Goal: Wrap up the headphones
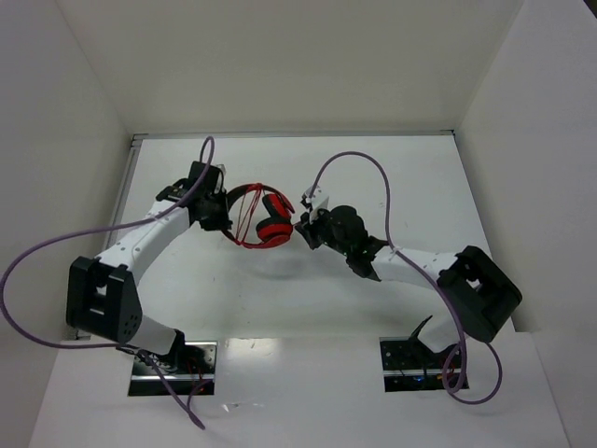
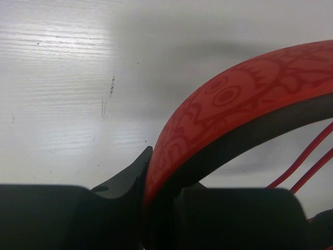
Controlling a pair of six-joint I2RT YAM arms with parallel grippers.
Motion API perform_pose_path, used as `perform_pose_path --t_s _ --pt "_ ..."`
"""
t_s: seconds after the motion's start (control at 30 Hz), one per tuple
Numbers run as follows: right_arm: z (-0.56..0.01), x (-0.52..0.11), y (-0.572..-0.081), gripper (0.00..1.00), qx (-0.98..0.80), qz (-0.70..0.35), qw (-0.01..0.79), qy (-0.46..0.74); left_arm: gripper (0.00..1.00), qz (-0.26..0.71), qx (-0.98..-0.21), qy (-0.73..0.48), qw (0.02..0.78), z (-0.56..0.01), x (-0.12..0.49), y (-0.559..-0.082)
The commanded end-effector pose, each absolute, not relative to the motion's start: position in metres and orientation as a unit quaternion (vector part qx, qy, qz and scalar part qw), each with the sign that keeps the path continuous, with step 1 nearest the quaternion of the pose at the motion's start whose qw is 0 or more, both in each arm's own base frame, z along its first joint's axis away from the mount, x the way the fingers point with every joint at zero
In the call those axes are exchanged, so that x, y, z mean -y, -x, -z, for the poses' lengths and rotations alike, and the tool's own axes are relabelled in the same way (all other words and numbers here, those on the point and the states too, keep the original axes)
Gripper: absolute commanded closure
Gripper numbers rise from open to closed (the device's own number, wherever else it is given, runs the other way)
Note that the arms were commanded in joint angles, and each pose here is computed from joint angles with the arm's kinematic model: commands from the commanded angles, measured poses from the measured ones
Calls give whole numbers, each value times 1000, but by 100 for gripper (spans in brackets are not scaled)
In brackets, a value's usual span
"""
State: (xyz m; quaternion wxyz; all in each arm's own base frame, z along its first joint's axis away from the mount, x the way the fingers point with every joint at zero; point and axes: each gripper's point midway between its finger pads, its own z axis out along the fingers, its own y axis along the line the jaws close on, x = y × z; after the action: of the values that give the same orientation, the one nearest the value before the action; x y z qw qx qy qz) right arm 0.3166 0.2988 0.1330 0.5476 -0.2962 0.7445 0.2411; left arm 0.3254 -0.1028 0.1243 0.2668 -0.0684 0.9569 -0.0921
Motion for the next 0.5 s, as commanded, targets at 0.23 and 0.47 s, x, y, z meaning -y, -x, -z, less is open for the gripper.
perform_pose_path --t_s 0.23,0.47 --pt "-103 -286 -370 99 -776 -164 554 253 100 -78 -978 -22 195 -65 53 -344" --pt "-72 -285 -385 99 -807 -130 524 240 100 -109 -974 -52 190 -50 61 -369"
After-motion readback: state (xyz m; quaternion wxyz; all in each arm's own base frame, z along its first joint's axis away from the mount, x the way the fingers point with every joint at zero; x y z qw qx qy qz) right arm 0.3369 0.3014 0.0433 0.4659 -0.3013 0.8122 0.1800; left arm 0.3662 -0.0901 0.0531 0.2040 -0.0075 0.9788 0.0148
